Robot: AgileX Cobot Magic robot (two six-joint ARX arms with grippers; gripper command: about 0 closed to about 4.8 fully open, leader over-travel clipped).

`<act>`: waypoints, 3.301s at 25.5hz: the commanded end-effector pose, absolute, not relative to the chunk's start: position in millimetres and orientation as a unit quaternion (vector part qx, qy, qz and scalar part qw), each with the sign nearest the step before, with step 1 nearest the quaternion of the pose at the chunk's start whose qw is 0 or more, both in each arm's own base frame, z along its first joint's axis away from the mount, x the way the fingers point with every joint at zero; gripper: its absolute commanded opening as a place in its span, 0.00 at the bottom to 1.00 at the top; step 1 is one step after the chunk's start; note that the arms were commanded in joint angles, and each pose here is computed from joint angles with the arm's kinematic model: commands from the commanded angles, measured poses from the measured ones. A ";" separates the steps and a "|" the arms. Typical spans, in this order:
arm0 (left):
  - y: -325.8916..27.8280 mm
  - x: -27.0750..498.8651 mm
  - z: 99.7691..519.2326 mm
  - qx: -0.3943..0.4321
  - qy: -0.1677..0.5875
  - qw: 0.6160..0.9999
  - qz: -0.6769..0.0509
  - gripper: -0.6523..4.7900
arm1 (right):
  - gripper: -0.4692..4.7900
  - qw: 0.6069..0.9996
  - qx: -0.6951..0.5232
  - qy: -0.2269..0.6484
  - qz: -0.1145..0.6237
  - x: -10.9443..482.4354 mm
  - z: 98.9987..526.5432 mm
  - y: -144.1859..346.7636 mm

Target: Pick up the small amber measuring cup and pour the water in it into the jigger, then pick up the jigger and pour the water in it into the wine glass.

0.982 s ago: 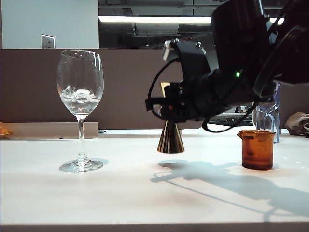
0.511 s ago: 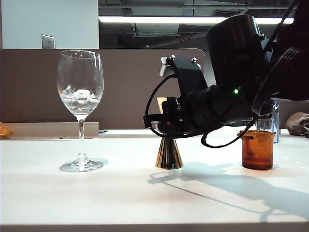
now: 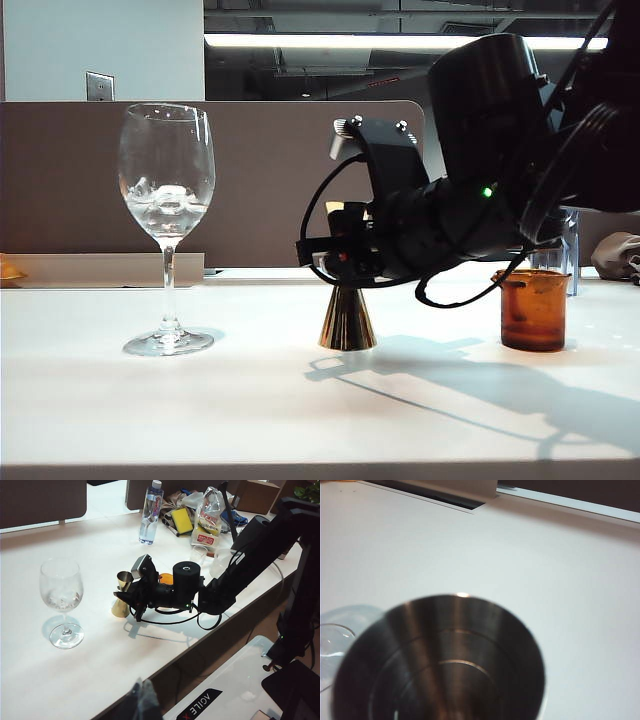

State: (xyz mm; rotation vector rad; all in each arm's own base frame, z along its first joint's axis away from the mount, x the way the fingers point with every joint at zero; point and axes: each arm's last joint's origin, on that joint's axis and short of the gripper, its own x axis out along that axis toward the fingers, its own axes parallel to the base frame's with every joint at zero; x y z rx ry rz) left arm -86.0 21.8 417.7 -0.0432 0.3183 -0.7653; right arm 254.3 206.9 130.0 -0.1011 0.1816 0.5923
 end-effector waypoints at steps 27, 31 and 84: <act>21.7 -86.5 417.9 -0.021 0.155 0.915 -0.373 0.12 | 0.18 0.980 -0.059 0.057 0.179 140.4 174.9 148.3; 21.8 -86.6 417.9 -0.021 0.155 0.915 -0.373 0.12 | 0.08 0.980 -0.067 0.067 0.177 127.5 182.9 129.7; 21.7 -86.3 417.9 -0.021 0.155 0.915 -0.373 0.12 | 0.08 0.995 0.008 0.092 0.045 108.3 148.7 11.9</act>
